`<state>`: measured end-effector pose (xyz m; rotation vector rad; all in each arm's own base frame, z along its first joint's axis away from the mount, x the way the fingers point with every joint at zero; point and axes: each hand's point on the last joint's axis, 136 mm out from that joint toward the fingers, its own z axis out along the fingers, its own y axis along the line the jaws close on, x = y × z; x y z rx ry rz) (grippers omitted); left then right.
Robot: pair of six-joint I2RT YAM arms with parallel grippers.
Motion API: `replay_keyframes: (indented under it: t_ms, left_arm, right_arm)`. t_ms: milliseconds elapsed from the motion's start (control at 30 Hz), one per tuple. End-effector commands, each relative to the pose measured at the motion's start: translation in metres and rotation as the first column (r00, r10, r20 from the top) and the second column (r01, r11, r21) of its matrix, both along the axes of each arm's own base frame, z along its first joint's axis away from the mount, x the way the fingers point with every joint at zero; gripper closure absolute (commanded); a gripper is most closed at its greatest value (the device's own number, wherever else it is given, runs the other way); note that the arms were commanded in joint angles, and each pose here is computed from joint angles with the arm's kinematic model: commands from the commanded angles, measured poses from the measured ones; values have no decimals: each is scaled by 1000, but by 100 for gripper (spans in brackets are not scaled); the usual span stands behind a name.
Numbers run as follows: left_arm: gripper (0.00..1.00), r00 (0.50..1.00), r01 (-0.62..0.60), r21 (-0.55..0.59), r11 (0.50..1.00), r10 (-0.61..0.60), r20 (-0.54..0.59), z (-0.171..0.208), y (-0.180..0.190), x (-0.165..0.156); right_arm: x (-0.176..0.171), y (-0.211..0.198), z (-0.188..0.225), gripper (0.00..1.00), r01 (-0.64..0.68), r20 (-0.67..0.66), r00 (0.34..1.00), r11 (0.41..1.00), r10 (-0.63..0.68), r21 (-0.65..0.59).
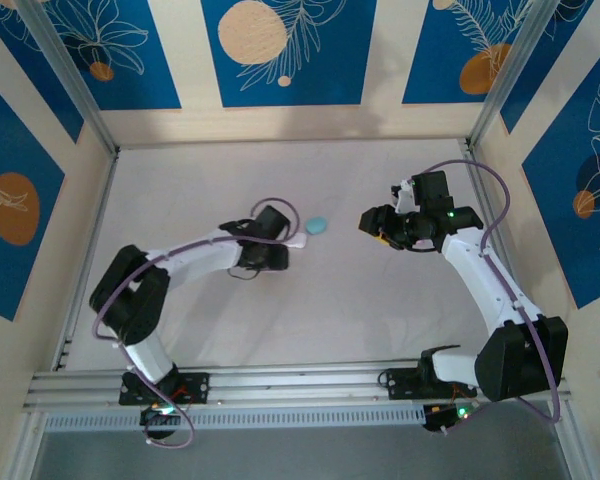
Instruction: Insert wireless bluetooth earbuds into charging case
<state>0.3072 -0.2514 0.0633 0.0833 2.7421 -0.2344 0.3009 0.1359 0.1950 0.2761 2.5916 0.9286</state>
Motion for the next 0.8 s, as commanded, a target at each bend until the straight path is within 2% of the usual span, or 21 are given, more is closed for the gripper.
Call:
replay_keyframes:
  t_ms: [0,133,367,600,700,767]
  left_arm:
    - [44,993,106,12,994,-105,-50,-9,-30,-14]
    - [44,985,155,27,987,-153,-84,-21,-50,-24]
    - [42,979,169,38,985,-163,-126,-35,-53,-30]
    - [26,981,174,26,984,-171,-95,-22,-52,-26]
    - [18,987,154,-15,988,-154,-47,-3,-50,-20]
    - [17,992,128,-45,991,-128,5,15,-44,-14]
  right_arm:
    - [-5,-9,-9,47,3,-5,1000,999,-3,-38]
    - [-7,-15,-11,47,25,-3,1000,999,-25,-43]
    - [-7,-24,-22,47,59,27,998,996,-57,-61]
    - [-3,-15,-34,47,4,84,996,999,-1,-36]
    - [0,-2,-37,47,-64,151,986,996,72,-55]
    - [0,9,-40,47,-131,194,970,988,146,-86]
